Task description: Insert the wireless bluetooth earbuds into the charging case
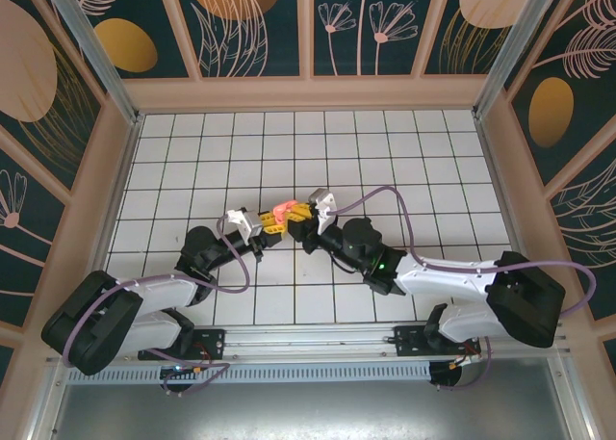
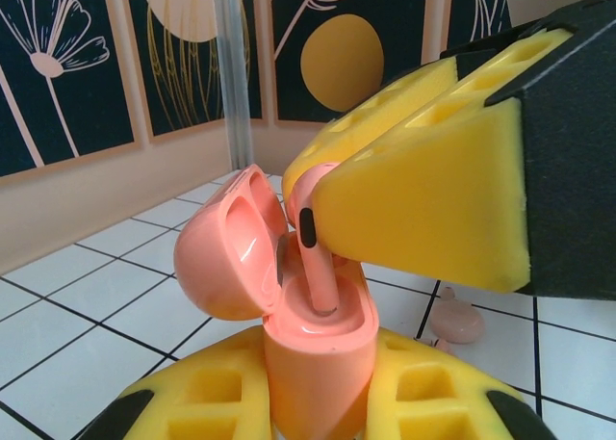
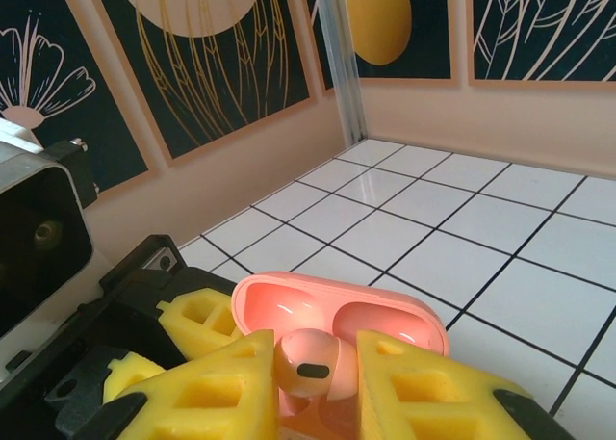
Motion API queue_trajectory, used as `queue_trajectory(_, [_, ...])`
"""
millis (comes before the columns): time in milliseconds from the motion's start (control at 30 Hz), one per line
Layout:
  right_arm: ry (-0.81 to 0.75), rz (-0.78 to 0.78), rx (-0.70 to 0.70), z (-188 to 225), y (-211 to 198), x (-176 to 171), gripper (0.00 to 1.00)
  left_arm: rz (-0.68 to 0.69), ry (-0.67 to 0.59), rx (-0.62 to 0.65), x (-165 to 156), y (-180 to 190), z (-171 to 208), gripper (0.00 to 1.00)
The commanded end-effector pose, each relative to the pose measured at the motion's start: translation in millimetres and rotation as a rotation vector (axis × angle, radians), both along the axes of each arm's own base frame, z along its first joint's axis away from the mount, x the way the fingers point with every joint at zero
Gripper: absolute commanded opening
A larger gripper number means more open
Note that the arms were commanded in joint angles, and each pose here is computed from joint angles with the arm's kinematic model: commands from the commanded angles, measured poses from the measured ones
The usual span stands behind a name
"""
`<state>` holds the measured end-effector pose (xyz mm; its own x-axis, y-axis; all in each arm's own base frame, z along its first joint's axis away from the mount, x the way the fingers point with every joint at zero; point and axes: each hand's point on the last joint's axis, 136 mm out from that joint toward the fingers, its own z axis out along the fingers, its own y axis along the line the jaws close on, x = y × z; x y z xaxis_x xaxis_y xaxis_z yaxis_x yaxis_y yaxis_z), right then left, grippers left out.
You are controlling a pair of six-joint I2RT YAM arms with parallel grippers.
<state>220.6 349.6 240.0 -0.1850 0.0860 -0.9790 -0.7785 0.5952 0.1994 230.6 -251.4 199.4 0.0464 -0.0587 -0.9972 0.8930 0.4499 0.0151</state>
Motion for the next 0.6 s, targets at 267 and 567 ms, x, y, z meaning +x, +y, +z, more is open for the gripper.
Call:
queue_trajectory(267, [-0.069, -0.047, -0.179, -14.7, -6.3, -5.6, 0.22, 0.004, -0.102, -0.064, 1.2, -0.8, 35.3, 0.15])
queue_trajectory(567, [-0.101, -0.026, -0.265, -17.5, 2.9, -12.2, 0.22, 0.004, -0.112, -0.039, 1.6, -2.3, 34.0, 0.15])
